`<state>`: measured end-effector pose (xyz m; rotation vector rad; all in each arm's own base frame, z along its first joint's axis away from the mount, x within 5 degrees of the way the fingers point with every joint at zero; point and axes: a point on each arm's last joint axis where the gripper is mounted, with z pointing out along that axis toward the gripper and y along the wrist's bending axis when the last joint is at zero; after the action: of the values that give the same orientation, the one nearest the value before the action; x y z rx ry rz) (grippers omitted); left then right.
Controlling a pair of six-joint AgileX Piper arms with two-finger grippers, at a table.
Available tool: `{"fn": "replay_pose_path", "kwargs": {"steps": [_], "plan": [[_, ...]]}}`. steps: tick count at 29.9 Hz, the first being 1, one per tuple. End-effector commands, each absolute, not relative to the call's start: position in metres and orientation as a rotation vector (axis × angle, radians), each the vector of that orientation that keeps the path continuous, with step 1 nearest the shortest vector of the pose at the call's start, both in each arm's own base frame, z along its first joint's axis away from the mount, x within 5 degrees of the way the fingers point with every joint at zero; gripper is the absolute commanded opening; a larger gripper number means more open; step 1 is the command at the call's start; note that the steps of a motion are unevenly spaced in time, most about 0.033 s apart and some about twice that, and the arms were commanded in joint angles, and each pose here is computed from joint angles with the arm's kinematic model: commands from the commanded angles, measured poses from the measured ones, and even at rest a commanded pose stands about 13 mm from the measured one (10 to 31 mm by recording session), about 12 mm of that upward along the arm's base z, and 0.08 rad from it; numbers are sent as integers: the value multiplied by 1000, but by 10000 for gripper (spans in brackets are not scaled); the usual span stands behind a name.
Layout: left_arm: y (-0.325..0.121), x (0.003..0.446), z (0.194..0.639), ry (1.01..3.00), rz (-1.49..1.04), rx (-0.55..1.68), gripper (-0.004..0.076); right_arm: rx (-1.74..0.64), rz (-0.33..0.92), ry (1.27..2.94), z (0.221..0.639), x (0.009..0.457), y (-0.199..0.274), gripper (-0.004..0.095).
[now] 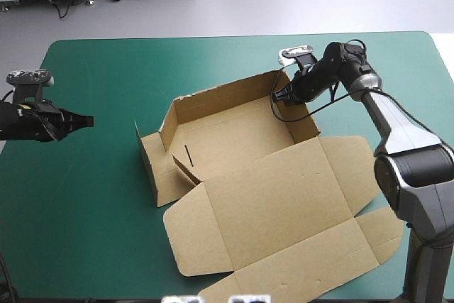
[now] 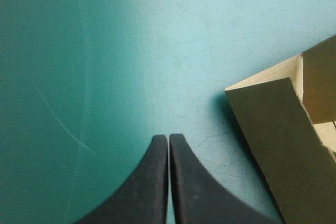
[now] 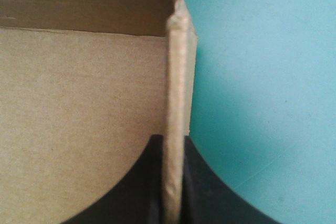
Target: Fold the box
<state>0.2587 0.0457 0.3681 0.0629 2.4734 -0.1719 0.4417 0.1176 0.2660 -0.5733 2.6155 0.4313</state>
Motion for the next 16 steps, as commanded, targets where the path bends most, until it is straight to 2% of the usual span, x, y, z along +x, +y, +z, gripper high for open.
{"fn": "replay_pose_path", "kwargs": {"steps": [1, 10, 16], "plan": [[43, 256, 386, 2384, -173, 71, 4, -645, 400, 2533, 291, 438, 116, 48], [43, 256, 386, 2382, -159, 106, 4, -655, 391, 2448, 326, 441, 117, 348], [43, 256, 386, 2381, -148, 130, 4, -700, 396, 2413, 363, 433, 117, 379]]}}
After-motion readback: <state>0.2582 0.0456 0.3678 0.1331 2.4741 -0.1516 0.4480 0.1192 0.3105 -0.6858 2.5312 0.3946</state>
